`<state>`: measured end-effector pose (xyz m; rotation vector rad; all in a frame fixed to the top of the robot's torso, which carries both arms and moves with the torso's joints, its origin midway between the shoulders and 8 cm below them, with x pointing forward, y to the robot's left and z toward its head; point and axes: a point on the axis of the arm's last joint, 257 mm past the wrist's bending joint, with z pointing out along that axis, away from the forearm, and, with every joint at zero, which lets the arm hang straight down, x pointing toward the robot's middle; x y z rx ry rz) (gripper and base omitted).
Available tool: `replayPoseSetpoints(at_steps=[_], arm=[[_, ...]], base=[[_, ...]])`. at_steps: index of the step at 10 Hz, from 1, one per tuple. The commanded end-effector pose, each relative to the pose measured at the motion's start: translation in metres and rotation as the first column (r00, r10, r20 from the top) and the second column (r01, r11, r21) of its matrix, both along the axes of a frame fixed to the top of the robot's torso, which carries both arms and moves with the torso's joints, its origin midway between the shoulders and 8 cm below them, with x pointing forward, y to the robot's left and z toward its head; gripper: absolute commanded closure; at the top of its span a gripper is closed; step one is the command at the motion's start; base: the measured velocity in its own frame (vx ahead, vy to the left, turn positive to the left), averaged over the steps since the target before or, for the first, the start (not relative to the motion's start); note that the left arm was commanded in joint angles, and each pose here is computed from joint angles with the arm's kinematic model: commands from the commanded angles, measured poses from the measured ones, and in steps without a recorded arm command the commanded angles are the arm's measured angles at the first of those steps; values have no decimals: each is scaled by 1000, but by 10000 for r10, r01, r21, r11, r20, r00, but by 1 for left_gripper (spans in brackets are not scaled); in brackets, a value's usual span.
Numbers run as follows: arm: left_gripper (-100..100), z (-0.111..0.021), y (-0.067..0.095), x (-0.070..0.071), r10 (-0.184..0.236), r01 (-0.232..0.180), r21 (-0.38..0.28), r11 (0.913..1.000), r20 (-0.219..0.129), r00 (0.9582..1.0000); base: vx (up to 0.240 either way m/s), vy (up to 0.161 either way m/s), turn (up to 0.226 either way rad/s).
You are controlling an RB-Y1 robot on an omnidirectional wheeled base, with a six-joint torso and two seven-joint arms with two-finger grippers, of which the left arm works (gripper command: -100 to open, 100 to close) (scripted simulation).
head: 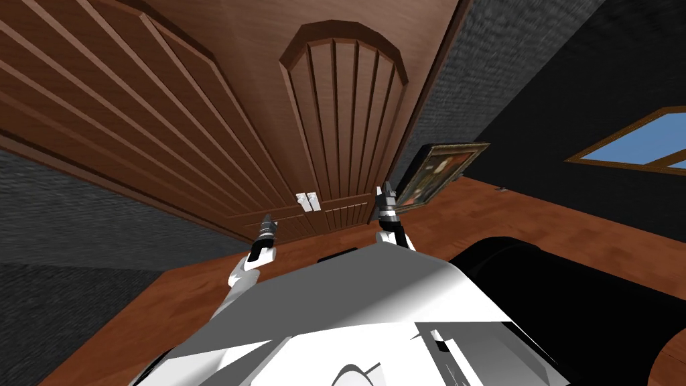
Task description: Pull the door open
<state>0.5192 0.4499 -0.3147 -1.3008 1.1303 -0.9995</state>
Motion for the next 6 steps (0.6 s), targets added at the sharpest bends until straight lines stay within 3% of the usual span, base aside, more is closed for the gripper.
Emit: replayPoseSetpoints(at_steps=[1, 3, 5, 6], arm=[[-100, 5, -16, 8, -210, 211, -85, 9997, 151, 9997], [-100, 10, -40, 18, -531, 539, -210, 9983, 346, 9980], [-100, 18, -70, 30, -935, 958, -354, 9948, 596, 9938], [-100, 15, -62, 26, -797, 814, -320, 9962, 507, 9955]], base=[[209, -39, -138], [184, -57, -135], [183, -145, -175], [74, -80, -18]])
